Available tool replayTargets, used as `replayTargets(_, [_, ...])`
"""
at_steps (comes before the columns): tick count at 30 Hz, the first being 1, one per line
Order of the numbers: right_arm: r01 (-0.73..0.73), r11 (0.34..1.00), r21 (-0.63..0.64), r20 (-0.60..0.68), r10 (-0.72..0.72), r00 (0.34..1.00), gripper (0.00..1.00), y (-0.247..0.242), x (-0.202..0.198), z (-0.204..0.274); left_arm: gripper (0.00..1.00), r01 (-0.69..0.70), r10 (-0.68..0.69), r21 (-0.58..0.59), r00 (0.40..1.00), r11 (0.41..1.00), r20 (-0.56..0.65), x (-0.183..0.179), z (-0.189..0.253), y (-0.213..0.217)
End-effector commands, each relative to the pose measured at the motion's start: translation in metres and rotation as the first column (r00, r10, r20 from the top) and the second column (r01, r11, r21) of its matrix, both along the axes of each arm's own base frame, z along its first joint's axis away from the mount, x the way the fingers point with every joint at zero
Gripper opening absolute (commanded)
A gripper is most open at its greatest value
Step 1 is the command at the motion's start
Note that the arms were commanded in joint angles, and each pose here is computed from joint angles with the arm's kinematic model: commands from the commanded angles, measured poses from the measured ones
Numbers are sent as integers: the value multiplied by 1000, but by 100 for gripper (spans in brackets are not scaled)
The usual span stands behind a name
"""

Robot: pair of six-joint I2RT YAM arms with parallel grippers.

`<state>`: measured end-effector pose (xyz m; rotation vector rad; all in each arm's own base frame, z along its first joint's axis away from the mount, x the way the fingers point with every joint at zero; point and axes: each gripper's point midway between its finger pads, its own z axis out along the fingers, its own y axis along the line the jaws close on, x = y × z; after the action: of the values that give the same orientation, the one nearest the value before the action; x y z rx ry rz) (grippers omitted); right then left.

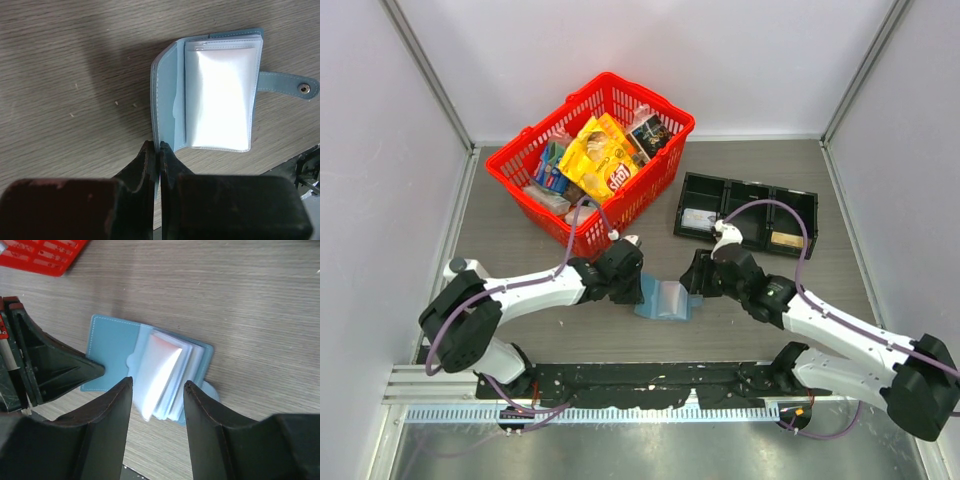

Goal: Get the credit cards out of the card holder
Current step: Open the card holder at the center of the board, then remove the credit card from the card holder.

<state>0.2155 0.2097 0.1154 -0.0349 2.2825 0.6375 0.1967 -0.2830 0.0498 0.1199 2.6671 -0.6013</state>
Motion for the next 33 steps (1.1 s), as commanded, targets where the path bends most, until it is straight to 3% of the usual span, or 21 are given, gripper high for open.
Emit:
replayTargets(1, [-33,996,78,-22,35,999,50,20,2,-5,5,-25,23,-53,999,998,-33,2,-4,-10])
replayTargets(13, [-16,995,100,-118,28,993,50,31,0,-51,4,-12,9,-70,999,997,-50,4,-8,-19])
replayTargets(20, [-78,982,170,-104,97,990,43,45,-5,-35,4,-7,3,-80,999,997,-52,5,-7,-22])
replayTargets(33, [-175,952,252,-65,197,978,43,69,-5,-11,7,-11,7,-94,999,996,-45,6,-2,-24])
